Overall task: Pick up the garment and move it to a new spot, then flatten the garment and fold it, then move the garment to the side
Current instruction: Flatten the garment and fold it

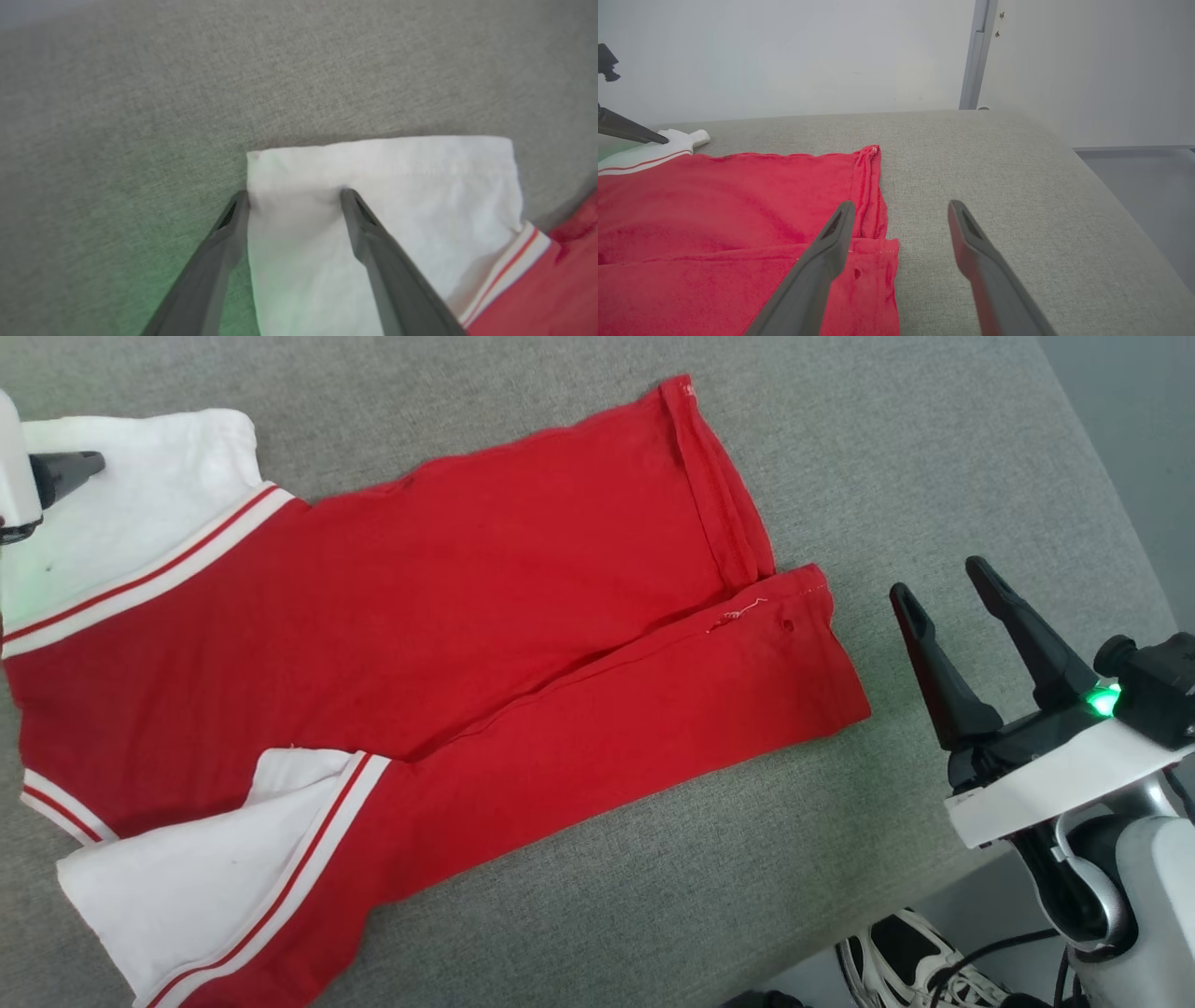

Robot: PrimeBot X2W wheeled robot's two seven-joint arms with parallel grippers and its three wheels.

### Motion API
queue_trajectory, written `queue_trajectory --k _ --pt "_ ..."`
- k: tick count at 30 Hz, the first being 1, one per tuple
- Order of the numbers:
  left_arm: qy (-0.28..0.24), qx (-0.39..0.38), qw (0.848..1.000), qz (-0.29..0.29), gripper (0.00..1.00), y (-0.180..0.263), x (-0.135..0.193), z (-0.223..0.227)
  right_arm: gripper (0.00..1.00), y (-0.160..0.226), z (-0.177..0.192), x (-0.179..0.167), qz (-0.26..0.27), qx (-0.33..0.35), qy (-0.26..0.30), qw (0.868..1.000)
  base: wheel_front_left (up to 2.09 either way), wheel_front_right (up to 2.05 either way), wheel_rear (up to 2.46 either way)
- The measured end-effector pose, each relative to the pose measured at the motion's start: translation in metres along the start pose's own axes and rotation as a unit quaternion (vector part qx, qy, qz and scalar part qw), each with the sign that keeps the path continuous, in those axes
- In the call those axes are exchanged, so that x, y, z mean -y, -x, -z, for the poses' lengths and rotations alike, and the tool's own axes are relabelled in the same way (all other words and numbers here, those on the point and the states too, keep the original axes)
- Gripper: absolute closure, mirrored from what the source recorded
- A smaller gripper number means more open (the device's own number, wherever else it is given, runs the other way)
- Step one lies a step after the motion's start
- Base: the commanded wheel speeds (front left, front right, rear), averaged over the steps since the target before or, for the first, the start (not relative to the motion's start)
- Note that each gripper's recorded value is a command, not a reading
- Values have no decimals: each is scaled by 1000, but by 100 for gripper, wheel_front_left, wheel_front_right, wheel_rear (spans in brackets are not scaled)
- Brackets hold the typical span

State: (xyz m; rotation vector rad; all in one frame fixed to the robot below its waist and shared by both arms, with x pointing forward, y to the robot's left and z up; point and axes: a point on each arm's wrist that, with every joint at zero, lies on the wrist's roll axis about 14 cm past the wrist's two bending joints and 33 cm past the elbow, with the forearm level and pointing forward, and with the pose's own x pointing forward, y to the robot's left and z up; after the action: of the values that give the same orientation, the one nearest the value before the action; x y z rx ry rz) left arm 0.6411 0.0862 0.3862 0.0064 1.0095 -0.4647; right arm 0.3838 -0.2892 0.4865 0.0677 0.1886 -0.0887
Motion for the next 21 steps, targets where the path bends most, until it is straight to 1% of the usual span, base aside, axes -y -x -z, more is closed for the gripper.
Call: queue_trajectory --k 2,3,4,5,6,7,12,15,17,21 --pt "4 -31 999 5 0 -11 1 8 0 -2 3 2 1 -6 3 1000 0 0 0" --pt "2 -33 999 7 5 -12 1 7 0 -3 4 2 1 -8 3 1000 0 0 0" --pt "5 -33 999 7 36 -14 0 7 0 -4 5 2 0 -10 3 1000 0 0 0" --pt "8 -34 999 13 57 -15 2 8 0 -5 5 1 -1 -12 5 1000 0 0 0" --pt "12 -34 999 18 84 -16 4 7 0 -7 5 0 -3 -11 5 1000 0 0 0" --pt "12 -34 999 20 100 -16 4 7 0 -10 4 -2 -7 -12 6 1000 0 0 0" --pt "15 -30 999 33 100 -19 8 8 0 -21 5 -11 -30 -25 18 999 0 0 0" --pt "17 -26 999 34 100 -20 7 7 0 -32 10 -16 -54 -61 40 996 0 0 0" --pt "14 -25 999 37 100 -21 9 6 0 -44 11 -20 -66 -79 42 994 0 0 0" --pt "6 -15 999 45 100 -19 14 3 0 -74 15 -29 -101 -137 74 983 0 0 0"
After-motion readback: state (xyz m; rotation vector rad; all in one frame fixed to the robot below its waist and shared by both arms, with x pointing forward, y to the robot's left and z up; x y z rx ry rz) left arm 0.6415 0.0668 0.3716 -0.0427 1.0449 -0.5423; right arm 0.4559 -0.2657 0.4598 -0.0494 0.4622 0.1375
